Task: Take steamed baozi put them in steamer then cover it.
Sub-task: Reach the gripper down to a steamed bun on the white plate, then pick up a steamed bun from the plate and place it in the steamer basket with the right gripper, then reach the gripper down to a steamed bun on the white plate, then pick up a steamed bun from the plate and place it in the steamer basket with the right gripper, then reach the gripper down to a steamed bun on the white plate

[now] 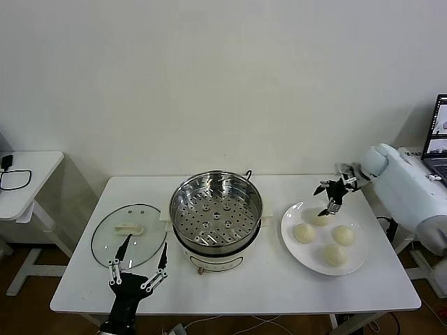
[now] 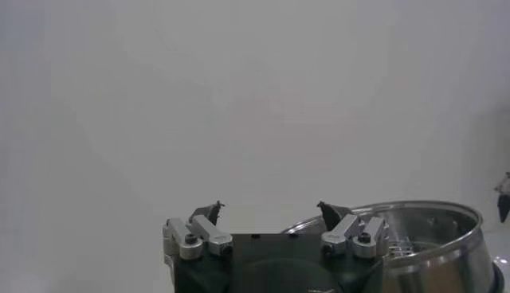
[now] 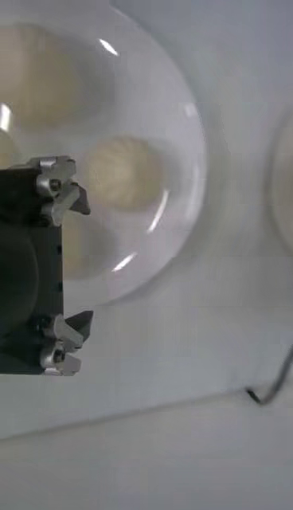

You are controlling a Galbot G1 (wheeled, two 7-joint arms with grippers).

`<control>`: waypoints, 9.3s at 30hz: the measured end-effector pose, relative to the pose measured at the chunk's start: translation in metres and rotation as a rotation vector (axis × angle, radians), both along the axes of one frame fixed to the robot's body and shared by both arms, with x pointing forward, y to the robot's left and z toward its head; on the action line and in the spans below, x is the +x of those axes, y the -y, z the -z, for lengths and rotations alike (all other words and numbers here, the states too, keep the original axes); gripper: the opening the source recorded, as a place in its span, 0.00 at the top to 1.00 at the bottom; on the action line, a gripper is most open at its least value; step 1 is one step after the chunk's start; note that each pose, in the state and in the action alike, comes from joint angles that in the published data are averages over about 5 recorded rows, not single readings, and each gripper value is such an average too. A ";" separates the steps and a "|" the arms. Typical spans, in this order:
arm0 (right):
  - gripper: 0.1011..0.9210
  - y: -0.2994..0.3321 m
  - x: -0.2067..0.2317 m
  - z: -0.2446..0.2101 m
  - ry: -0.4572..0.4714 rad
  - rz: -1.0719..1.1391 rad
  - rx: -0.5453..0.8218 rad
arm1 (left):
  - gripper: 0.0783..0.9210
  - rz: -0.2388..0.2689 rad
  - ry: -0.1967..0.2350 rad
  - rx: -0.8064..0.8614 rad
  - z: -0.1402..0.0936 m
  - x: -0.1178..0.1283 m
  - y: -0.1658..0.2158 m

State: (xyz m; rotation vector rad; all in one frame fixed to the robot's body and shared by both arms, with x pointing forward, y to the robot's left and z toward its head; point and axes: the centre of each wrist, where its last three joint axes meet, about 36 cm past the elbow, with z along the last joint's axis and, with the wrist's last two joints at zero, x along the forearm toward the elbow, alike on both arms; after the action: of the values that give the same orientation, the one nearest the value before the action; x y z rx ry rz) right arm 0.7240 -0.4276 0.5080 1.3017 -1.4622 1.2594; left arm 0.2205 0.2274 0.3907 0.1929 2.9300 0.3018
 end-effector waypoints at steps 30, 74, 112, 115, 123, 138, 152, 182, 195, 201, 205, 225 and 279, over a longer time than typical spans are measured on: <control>0.19 -0.019 0.003 0.047 -0.018 -0.012 -0.115 | 0.12 -0.010 0.006 -0.004 0.001 0.000 0.000; 0.32 -0.282 -0.002 -0.187 0.364 -1.176 -0.099 | 0.12 0.005 0.032 -0.014 -0.011 0.002 0.004; 0.13 -0.405 0.006 -0.091 0.273 -1.381 -0.178 | 0.12 -0.016 0.053 -0.015 -0.014 0.004 -0.001; 0.12 -0.399 0.003 -0.102 0.279 -1.360 -0.168 | 0.12 -0.017 0.054 -0.015 -0.015 0.004 -0.001; 0.12 -0.336 0.001 -0.153 0.263 -1.124 -0.087 | 0.12 -0.010 0.057 -0.018 -0.019 0.007 0.000; 0.12 -0.138 -0.006 -0.132 0.041 -0.378 0.030 | 0.12 0.003 0.056 -0.022 -0.018 0.008 0.005; 0.12 -0.075 -0.028 -0.026 -0.075 -0.155 0.021 | 0.12 -0.009 0.042 -0.018 -0.009 0.007 0.003; 0.32 -0.066 -0.041 0.050 -0.108 -0.073 0.008 | 0.12 -0.025 0.044 -0.016 -0.006 0.008 0.000; 0.36 -0.089 -0.028 -0.031 -0.077 -0.158 0.001 | 0.12 -0.013 0.062 -0.020 -0.013 0.011 0.001; 0.36 -0.129 -0.017 -0.115 -0.052 -0.239 -0.010 | 0.12 -0.003 0.069 -0.024 -0.014 0.013 0.003; 0.36 -0.165 -0.017 -0.161 -0.037 -0.295 -0.014 | 0.12 0.003 0.071 -0.025 -0.015 0.013 0.004; 0.38 -0.373 -0.036 -0.176 -0.061 -0.427 0.007 | 0.12 0.000 0.077 -0.038 -0.017 0.018 0.007; 0.12 -0.253 -0.035 -0.172 -0.055 -0.334 0.003 | 0.12 -0.011 0.071 -0.041 -0.015 0.022 0.005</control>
State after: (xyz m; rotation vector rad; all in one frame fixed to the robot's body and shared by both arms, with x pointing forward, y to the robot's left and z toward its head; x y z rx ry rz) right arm 0.6892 -0.1743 0.6799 1.6176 -1.2418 1.4201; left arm 0.2420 0.2226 0.4060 0.1568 2.8655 0.2447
